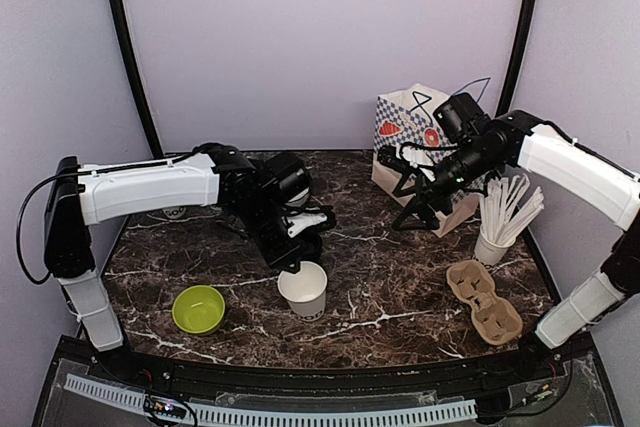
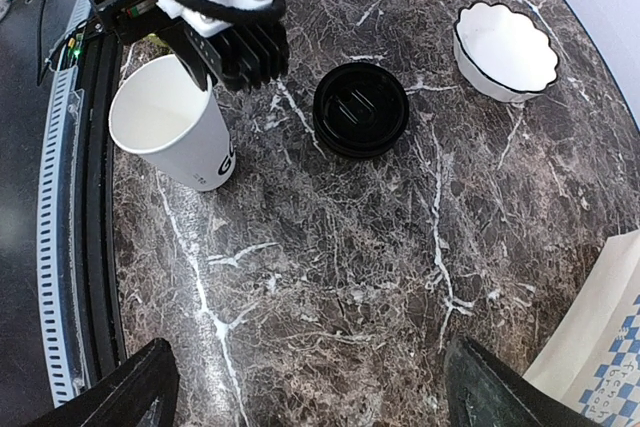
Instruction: Pack the takeout coffee
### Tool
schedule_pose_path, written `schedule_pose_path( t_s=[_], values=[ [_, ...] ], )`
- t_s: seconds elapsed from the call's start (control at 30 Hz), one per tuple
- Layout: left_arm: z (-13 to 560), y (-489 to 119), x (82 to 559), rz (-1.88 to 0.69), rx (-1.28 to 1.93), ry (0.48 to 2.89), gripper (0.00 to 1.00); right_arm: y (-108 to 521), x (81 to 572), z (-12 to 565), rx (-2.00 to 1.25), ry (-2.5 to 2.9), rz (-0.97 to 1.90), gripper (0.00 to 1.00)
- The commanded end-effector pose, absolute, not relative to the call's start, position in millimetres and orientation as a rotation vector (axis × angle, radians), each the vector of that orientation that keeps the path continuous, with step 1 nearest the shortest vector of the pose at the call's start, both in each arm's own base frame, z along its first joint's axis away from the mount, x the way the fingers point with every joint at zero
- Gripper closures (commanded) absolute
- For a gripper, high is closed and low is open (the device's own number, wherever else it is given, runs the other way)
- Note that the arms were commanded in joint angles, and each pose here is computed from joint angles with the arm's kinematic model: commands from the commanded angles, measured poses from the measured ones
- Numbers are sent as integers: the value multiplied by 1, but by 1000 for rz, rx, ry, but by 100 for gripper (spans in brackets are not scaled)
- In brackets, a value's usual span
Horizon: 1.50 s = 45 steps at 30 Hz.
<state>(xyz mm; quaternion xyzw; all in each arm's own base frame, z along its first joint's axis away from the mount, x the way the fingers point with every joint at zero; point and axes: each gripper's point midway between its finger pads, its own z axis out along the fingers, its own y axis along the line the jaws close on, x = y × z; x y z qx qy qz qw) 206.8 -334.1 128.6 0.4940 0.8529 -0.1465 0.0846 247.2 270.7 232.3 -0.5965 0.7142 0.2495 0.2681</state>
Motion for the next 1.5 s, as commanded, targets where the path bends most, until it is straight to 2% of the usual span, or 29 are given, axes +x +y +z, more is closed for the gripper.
schedule_pose_path(
  t_s=[0.0, 0.27, 0.5, 0.73, 0.83, 1.0, 1.13, 1.47],
  values=[
    [132, -352, 210, -425, 1487, 2536, 100, 269, 250, 240, -1593, 1895, 658, 7],
    [127, -374, 218, -375, 1528, 2537, 99, 263, 247, 237, -1584, 1901, 632, 7],
    [128, -379, 216, -326, 1559, 2532, 74, 260, 247, 238, -1574, 1899, 631, 7],
    [186, -376, 235, -265, 1444, 2426, 63, 262, 246, 239, -1575, 1898, 645, 7],
    [201, -360, 269, -144, 1268, 2410, 60, 263, 248, 239, -1570, 1896, 649, 7],
    [182, -328, 324, 37, 906, 2549, 59, 264, 260, 238, -1528, 1924, 602, 7],
    [171, -322, 348, 10, 703, 2620, 59, 260, 268, 234, -1502, 1947, 552, 7],
    [115, -308, 366, 23, 594, 2777, 50, 258, 269, 229, -1499, 1965, 549, 7]
  ],
)
